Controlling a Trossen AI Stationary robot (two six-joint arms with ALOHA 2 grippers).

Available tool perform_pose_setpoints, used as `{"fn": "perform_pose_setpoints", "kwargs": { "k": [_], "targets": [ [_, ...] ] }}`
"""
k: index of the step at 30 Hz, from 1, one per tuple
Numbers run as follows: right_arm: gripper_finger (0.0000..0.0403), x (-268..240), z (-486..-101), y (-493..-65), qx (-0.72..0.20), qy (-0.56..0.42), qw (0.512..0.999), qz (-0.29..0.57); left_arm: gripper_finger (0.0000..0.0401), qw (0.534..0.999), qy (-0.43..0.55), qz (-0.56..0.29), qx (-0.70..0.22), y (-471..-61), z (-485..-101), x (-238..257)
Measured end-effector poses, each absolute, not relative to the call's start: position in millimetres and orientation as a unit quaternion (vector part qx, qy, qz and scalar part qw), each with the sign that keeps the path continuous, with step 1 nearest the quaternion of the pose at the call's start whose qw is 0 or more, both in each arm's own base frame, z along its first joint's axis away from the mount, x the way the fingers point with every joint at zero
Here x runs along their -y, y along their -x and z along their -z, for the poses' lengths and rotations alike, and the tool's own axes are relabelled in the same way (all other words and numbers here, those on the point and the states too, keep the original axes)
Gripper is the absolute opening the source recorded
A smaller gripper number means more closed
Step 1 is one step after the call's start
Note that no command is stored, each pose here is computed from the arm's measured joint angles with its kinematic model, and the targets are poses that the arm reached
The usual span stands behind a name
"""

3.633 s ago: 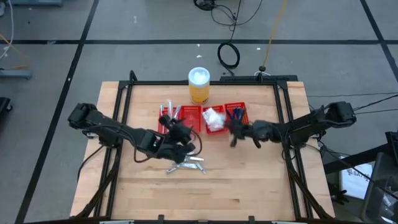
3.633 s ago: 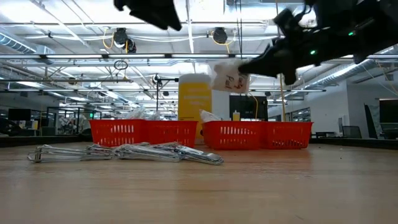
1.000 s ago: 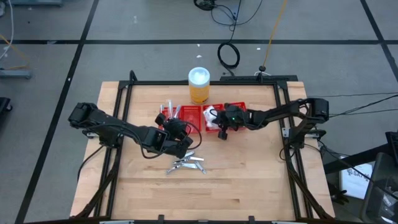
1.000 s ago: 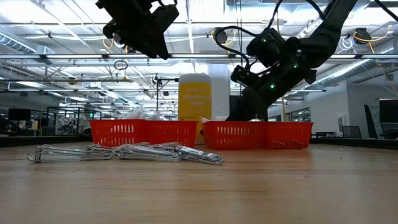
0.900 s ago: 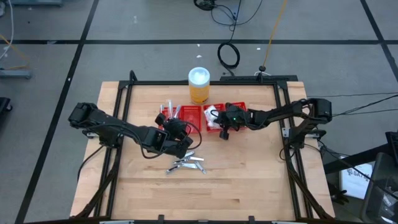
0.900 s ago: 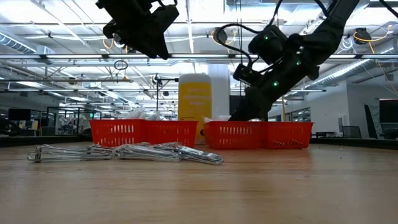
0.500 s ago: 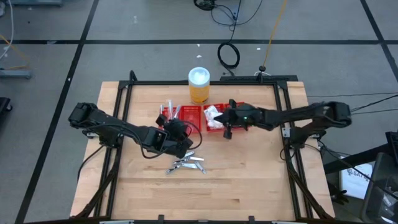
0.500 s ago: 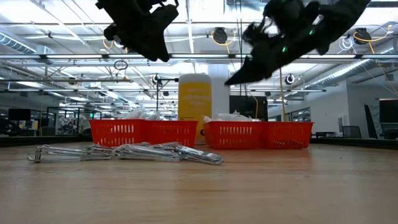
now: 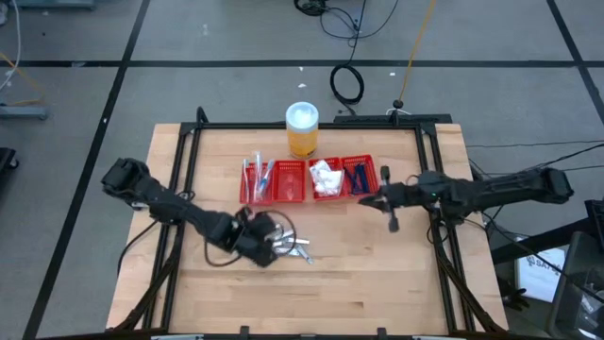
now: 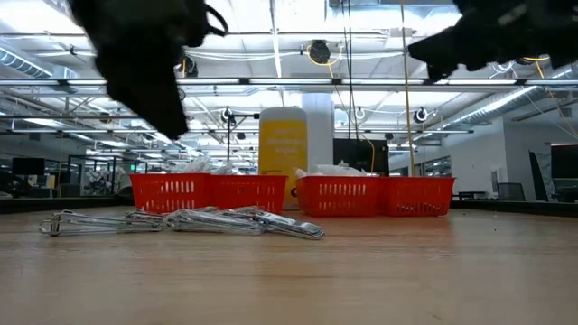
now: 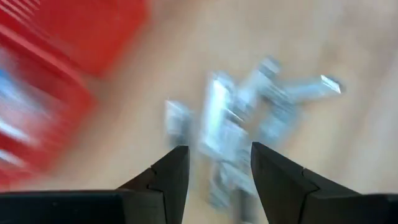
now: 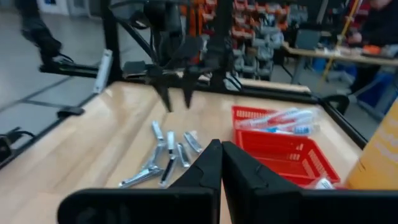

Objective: Pick & Place Travel size toiletries
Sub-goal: Put the silver nail clippers into the middle left red basket

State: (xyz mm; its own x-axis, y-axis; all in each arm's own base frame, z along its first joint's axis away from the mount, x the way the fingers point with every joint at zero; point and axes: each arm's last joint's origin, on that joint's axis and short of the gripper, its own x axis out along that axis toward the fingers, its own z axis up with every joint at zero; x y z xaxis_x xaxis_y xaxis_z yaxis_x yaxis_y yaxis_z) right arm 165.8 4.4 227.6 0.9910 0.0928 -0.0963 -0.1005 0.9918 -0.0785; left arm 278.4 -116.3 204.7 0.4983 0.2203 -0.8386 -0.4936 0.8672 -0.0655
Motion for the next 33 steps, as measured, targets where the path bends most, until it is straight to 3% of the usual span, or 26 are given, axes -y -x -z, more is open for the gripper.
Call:
{"fn": "perform_pose_setpoints", "kwargs": {
  "k": [7, 18, 33],
  "targets": [
    [0.0, -8.6, -216.3, -143.1, 0.006, 0.046, 0.997, -0.062, 0.017, 0.863, 0.195, -0.125, -0.448, -264.7, -201.3, 158.1],
    [0.0, -13.7, -182.4, -129.0, -0.006, 0.029, 0.996, -0.084, 0.017, 0.822, 0.214, -0.149, -0.506, -262.7, -180.5, 161.2],
    [0.0, -13.6, -184.2, -126.9, 0.011, 0.031, 0.996, -0.085, 0.017, 0.771, 0.206, -0.162, -0.581, -276.9, -138.8, 152.0]
  ]
}}
